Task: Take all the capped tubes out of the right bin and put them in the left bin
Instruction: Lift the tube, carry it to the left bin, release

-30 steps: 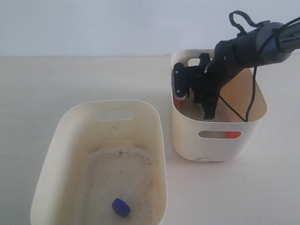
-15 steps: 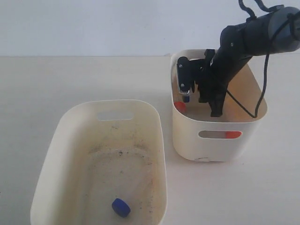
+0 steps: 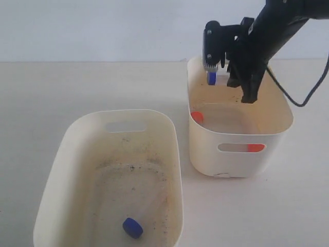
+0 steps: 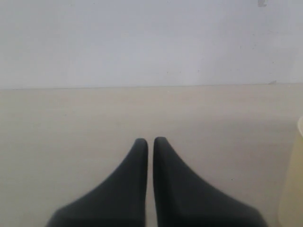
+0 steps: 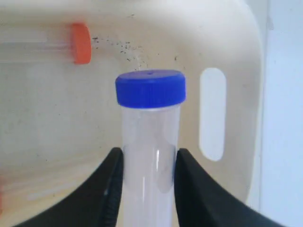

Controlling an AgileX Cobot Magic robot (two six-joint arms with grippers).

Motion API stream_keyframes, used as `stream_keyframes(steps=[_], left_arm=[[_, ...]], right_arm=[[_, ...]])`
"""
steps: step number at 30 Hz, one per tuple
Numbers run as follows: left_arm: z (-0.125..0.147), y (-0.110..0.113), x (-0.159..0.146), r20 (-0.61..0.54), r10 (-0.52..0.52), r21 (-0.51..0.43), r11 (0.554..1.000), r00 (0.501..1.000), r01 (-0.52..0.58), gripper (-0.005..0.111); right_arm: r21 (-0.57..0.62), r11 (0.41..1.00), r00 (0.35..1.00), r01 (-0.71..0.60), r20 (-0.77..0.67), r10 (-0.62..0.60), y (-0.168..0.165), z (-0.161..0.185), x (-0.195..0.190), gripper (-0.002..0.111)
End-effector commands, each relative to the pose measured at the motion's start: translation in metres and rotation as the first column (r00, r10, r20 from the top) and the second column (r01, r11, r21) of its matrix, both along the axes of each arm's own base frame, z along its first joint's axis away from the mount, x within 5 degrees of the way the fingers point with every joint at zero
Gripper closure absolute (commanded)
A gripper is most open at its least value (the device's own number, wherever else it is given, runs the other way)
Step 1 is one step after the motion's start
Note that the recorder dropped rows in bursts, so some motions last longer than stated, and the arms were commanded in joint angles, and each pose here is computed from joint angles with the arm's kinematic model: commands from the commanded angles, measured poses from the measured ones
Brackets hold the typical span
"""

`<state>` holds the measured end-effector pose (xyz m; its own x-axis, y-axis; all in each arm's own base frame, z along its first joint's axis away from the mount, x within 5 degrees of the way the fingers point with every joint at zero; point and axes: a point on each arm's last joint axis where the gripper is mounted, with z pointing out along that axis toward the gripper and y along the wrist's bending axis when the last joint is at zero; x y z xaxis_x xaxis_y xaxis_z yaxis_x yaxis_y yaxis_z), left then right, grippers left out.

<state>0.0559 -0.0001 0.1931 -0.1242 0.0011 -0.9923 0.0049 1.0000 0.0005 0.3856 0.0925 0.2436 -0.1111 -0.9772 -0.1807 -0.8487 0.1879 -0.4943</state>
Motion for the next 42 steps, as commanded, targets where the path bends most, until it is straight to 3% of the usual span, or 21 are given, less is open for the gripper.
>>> stream_keyframes(steps=[1,6,11,14,18,21,30,34,37,42], left_arm=[[0.002,0.0,0.0,0.009,0.001,-0.016,1.0,1.0,-0.001,0.102],[0.002,0.0,0.0,0.009,0.001,-0.016,1.0,1.0,-0.001,0.102],[0.002,0.0,0.0,0.009,0.001,-0.016,1.0,1.0,-0.001,0.102],[0.002,0.0,0.0,0.009,0.001,-0.016,1.0,1.0,-0.001,0.102],[0.002,0.0,0.0,0.009,0.001,-0.016,1.0,1.0,-0.001,0.102],[0.002,0.0,0.0,0.009,0.001,-0.016,1.0,1.0,-0.001,0.102],[0.002,0.0,0.0,0.009,0.001,-0.016,1.0,1.0,-0.001,0.102],[0.002,0.0,0.0,0.009,0.001,-0.016,1.0,1.0,-0.001,0.102],[0.002,0.0,0.0,0.009,0.001,-0.016,1.0,1.0,-0.001,0.102],[0.002,0.0,0.0,0.009,0.001,-0.016,1.0,1.0,-0.001,0.102]], right_arm=[[0.08,0.993,0.996,0.087,-0.01,-0.086,-0.004,0.038,-0.024,0.108],[0.269,0.945,0.981,0.187,-0.103,-0.165,0.002,0.069,-0.052,0.108],[0.488,0.843,0.96,0.225,-0.257,-0.107,0.017,0.096,-0.083,0.108],[0.606,0.753,0.939,0.258,-0.339,-0.049,0.026,0.112,-0.099,0.108],[0.748,0.556,0.862,0.362,-0.495,0.105,0.043,0.133,-0.117,0.108],[0.795,0.447,0.821,0.41,-0.535,0.199,0.051,0.143,-0.122,0.108],[0.779,0.501,0.766,0.376,-0.566,0.306,0.096,0.129,-0.146,0.108],[0.775,0.494,0.794,0.394,-0.558,0.241,0.115,0.109,-0.15,0.108],[0.769,0.456,0.839,0.447,-0.538,0.085,0.126,0.075,-0.148,0.108],[0.731,0.459,0.829,0.505,-0.558,-0.024,0.124,0.041,-0.153,0.108]])
